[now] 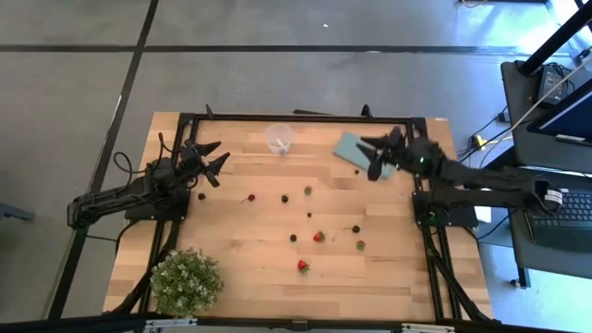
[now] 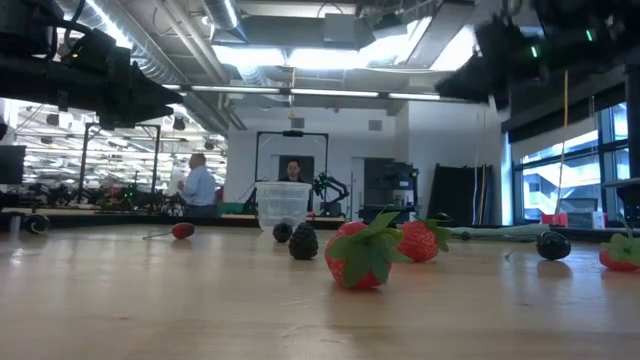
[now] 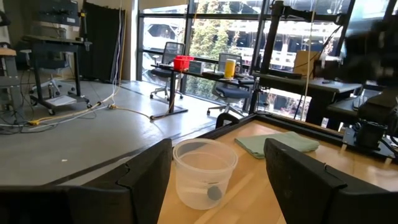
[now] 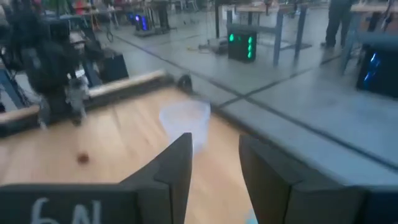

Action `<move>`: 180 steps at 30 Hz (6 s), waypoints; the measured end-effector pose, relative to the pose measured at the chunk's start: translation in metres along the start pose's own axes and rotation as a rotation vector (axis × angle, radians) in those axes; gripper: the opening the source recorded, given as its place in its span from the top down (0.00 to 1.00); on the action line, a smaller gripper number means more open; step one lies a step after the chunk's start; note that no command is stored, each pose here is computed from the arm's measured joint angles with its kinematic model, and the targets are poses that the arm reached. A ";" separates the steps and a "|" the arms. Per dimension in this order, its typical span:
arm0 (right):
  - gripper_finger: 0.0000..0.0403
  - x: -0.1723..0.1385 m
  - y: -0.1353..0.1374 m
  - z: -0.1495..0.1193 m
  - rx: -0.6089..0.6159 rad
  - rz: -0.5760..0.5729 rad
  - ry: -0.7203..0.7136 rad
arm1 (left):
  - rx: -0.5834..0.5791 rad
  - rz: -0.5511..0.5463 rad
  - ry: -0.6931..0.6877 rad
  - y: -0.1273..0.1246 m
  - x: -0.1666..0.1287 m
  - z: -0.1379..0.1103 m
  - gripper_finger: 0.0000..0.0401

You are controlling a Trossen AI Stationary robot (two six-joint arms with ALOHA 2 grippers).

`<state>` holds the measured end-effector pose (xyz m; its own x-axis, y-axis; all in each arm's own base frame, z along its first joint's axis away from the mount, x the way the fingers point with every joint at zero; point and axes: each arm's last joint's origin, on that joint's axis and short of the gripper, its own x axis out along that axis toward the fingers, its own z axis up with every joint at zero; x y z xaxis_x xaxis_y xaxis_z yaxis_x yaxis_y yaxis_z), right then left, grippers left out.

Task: Pick and placing Produce into tupperware
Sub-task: Put the top blueberry into the transparent container

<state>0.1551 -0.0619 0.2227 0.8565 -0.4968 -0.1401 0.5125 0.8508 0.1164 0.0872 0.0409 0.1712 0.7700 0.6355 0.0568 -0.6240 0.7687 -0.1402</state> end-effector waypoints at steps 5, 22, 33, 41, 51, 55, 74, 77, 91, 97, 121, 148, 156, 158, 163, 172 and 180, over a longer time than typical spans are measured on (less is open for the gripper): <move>0.66 -0.008 -0.010 -0.061 0.024 -0.011 0.069 | 0.000 0.000 0.000 0.000 0.000 0.000 0.38; 0.66 -0.013 -0.013 -0.073 0.006 -0.001 -0.005 | -0.001 -0.001 0.000 0.000 0.000 0.000 0.38; 0.66 -0.014 -0.013 -0.073 0.011 0.001 -0.029 | -0.001 -0.001 0.000 0.000 0.000 0.000 0.38; 0.66 -0.010 -0.012 -0.074 0.034 -0.022 -0.037 | -0.001 -0.001 0.000 0.000 0.000 0.000 0.38; 0.66 -0.002 -0.013 -0.081 0.032 -0.134 -0.029 | -0.005 -0.001 0.000 0.000 0.000 0.000 0.38; 0.66 0.002 -0.014 -0.090 0.070 -0.166 0.029 | -0.005 -0.001 0.000 0.000 0.000 0.000 0.38; 0.66 0.017 -0.013 -0.110 0.058 -0.168 0.073 | -0.001 -0.001 0.000 0.000 0.000 0.000 0.38; 0.66 0.019 -0.014 -0.117 0.046 -0.176 0.117 | -0.001 -0.001 0.000 0.000 0.000 0.000 0.38; 0.66 0.021 -0.016 -0.133 0.073 -0.194 0.206 | -0.001 -0.001 0.000 0.000 0.000 0.000 0.38; 0.66 0.020 -0.017 -0.138 0.059 -0.203 0.250 | -0.001 -0.001 0.000 0.000 0.000 0.000 0.38; 0.66 0.019 -0.017 -0.143 0.045 -0.204 0.305 | -0.001 -0.001 -0.001 0.000 0.000 0.000 0.38; 0.66 0.018 -0.016 -0.150 -0.042 -0.106 0.413 | 0.000 0.000 0.000 0.000 0.000 0.000 0.38; 0.66 0.041 -0.009 -0.139 -0.114 -0.091 0.418 | 0.000 0.002 0.000 0.000 0.000 0.000 0.38; 0.66 0.046 -0.008 -0.139 -0.130 -0.097 0.469 | 0.000 0.001 0.000 0.000 0.000 0.000 0.38; 0.66 0.056 -0.006 -0.135 -0.145 -0.121 0.509 | 0.000 0.001 0.000 0.000 0.000 0.000 0.38; 0.66 0.057 -0.006 -0.134 -0.143 -0.134 0.509 | 0.000 0.002 0.000 0.000 0.000 0.000 0.38; 0.66 0.058 -0.010 -0.133 -0.110 -0.176 0.493 | 0.000 0.002 0.000 0.000 0.000 0.000 0.38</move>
<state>0.1919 -0.0765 0.0826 0.6139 -0.5167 -0.5969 0.6138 0.7878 -0.0507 0.0871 0.0409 0.1713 0.7690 0.6367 0.0570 -0.6252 0.7677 -0.1402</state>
